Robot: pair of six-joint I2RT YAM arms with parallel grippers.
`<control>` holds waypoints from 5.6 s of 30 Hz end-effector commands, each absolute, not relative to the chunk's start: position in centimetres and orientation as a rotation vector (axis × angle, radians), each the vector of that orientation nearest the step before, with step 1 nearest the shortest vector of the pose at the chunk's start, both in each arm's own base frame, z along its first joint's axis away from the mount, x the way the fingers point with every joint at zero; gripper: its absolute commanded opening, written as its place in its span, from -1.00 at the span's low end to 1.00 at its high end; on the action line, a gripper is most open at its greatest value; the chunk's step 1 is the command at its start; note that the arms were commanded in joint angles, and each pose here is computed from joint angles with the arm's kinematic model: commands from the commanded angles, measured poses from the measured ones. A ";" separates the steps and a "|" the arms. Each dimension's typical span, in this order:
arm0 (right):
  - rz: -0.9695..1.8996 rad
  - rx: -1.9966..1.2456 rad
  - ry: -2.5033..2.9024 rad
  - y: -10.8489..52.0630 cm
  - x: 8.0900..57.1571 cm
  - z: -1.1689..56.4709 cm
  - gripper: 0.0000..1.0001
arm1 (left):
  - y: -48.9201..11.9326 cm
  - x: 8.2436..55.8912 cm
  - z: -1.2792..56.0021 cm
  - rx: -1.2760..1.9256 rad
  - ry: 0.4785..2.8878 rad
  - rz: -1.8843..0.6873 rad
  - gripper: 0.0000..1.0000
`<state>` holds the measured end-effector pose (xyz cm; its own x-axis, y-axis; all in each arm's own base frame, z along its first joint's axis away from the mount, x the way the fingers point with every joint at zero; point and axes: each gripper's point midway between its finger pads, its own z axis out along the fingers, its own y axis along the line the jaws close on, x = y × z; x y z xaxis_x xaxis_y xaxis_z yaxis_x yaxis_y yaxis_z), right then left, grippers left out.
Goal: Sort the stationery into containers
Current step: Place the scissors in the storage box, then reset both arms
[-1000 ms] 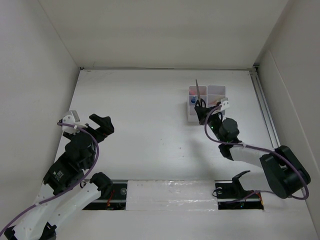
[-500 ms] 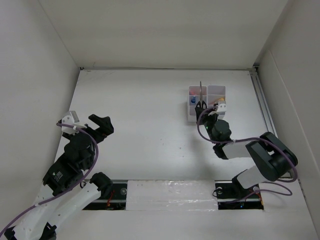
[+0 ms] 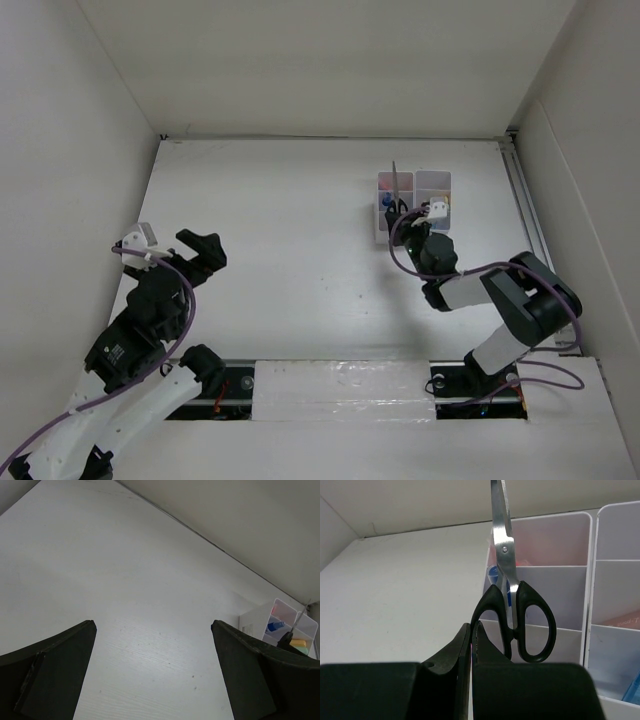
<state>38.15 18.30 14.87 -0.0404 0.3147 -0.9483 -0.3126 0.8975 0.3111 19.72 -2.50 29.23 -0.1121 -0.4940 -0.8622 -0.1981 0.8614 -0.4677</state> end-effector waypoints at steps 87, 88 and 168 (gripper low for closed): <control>0.626 0.085 1.356 17.6 39.9 17.7 -0.99 | -2.2 19.0 31.3 -0.535 1.607 -0.354 1.00; 0.629 0.076 1.369 17.8 39.9 17.4 -0.99 | -2.2 19.0 31.3 -0.535 1.607 -0.354 1.00; 0.319 0.126 1.551 2.4 16.4 34.0 1.00 | 0.8 18.4 31.2 -0.718 1.540 -0.283 1.00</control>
<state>16.83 3.43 33.83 -0.0189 0.2609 -0.9652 -0.1557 0.9528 0.2607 18.26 0.35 30.55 0.0198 -0.5761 -0.8171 -0.2445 0.7897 -0.5627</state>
